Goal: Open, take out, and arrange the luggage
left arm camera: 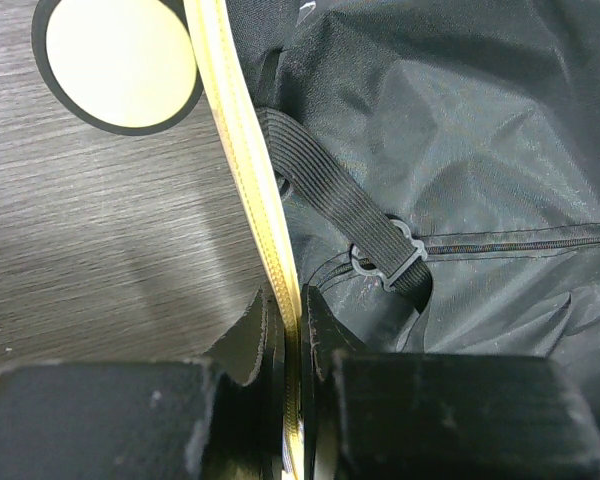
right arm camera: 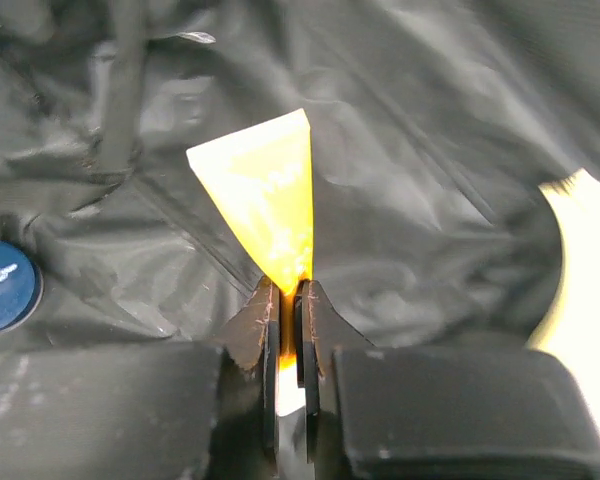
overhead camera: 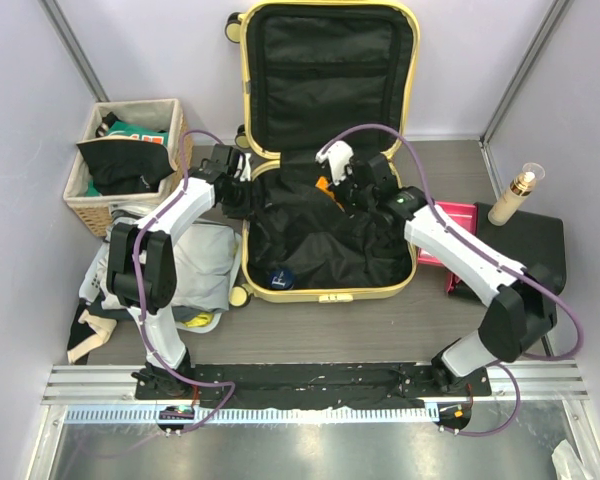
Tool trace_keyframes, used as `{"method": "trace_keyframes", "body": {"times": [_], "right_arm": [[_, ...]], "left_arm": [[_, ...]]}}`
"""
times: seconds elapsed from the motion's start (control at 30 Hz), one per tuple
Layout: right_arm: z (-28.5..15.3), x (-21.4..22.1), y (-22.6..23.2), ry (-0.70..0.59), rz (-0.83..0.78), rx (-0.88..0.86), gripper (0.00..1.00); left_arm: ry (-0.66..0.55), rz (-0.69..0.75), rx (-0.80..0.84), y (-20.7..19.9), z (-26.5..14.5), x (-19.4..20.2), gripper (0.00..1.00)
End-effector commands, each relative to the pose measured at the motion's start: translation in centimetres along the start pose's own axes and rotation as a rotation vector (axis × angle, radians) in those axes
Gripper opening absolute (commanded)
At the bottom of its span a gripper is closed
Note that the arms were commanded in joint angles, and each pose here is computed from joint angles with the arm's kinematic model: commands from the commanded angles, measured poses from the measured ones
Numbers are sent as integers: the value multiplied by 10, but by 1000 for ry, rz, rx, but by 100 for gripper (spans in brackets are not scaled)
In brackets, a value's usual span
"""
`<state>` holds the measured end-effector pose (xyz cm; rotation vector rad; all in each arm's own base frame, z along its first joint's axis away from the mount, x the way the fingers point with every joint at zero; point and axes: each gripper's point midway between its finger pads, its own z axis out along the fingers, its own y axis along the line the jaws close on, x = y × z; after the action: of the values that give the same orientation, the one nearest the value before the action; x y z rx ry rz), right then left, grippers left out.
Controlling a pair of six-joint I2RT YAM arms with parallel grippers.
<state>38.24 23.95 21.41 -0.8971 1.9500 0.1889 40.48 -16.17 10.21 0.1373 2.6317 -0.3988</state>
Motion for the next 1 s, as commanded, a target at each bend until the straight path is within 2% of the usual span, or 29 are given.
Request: {"method": "trace_keyframes", "body": {"times": [0.0,0.13,0.23,0.37,0.6,0.87,0.97], "right_arm": [[-62,-18,-60,38,190,353,5],[-112,6,-103,153,385,667,5],[-134,32,-116,222,468,731,1],[-151,90,-145,300,714,822,1],[-168,142,-152,426,715,1009,1],[-176,174,-157,522,681,1086,3],[-170,181,-156,542,692,1067,11]], "left_arm": [[-68,106,166,-45,-22,-23,0],[-66,104,174,-46,-23,-23,0],[-68,103,182,-48,-24,-23,0],[-72,104,189,-50,-26,-24,0],[-83,113,192,-54,-29,-25,0],[-82,117,191,-55,-30,-24,0],[-79,116,192,-55,-29,-24,0]]}}
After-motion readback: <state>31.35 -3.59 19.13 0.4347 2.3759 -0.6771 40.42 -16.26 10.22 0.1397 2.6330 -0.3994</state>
